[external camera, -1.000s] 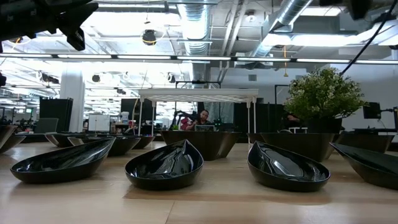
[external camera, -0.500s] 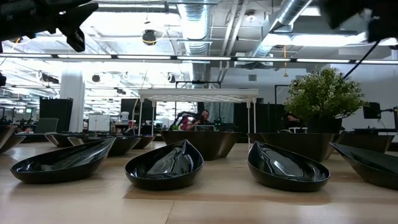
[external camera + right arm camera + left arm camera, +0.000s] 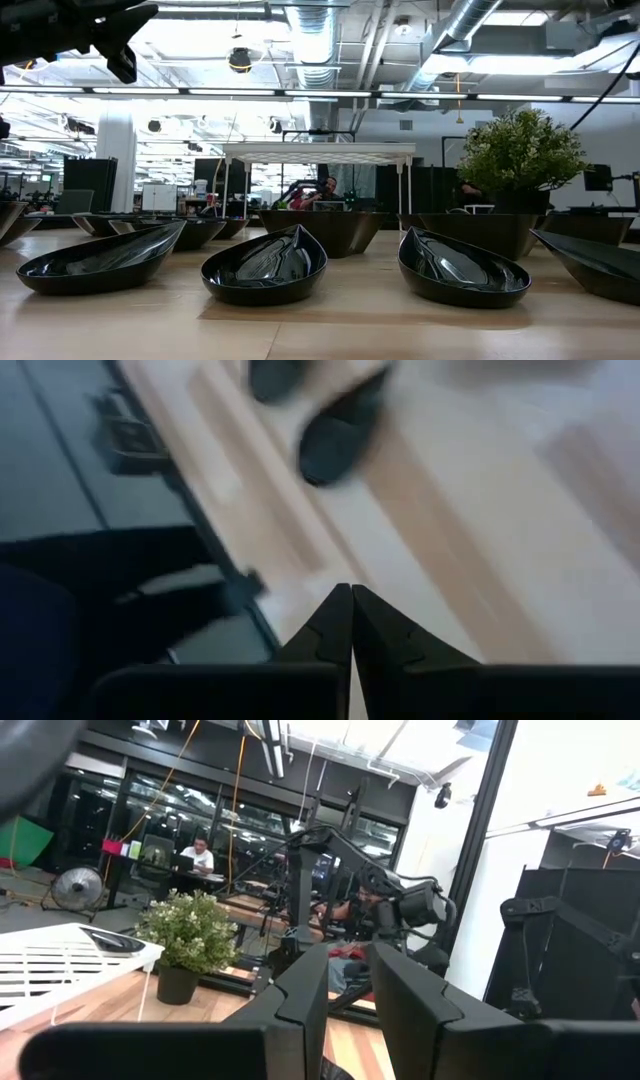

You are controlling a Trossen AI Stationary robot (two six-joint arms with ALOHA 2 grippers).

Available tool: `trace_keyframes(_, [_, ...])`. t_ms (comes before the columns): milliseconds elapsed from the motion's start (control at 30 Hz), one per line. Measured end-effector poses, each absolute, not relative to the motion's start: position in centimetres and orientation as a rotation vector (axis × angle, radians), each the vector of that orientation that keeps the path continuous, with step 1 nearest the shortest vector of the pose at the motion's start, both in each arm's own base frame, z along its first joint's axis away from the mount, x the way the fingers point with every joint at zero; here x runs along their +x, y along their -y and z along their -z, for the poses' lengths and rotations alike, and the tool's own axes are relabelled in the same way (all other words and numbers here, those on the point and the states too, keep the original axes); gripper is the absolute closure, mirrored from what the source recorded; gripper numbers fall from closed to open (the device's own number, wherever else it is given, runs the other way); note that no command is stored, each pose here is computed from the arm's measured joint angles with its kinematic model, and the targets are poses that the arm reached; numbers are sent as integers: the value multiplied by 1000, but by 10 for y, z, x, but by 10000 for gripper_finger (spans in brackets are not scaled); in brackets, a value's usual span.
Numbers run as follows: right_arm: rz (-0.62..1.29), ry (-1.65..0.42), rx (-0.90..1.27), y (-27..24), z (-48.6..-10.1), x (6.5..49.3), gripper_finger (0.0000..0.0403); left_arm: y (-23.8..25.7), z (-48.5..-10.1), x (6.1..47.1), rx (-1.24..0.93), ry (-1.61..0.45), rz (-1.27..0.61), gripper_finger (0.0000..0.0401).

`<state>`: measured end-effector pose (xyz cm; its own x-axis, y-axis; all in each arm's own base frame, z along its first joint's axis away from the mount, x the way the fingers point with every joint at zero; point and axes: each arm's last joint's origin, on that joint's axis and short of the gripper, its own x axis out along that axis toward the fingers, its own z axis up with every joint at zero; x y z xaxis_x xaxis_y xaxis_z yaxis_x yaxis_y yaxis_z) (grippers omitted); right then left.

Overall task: Pick & Place Mini shaped plates
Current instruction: Stack the black drop shaped plate on top of the black drop shaped plate on the shelf

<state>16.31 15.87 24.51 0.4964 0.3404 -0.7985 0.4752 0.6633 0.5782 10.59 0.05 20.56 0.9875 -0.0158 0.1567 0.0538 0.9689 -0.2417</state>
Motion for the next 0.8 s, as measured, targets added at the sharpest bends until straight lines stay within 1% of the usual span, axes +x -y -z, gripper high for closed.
trace_keyframes(233, [148,-1106,859,-172,-222,178,393,0,-206,106,-248,156,35,320])
trace_keyframes(433, [296,-1120,928,-173,-204,189,382,0,-206,106,-248,157,36,319])
trace_keyframes(667, [313,-1084,983,-169,-199,206,334,-1,-206,106,-248,158,35,320])
trace_keyframes(800, [277,-1061,994,-170,-200,209,311,0,-206,106,-248,158,36,320])
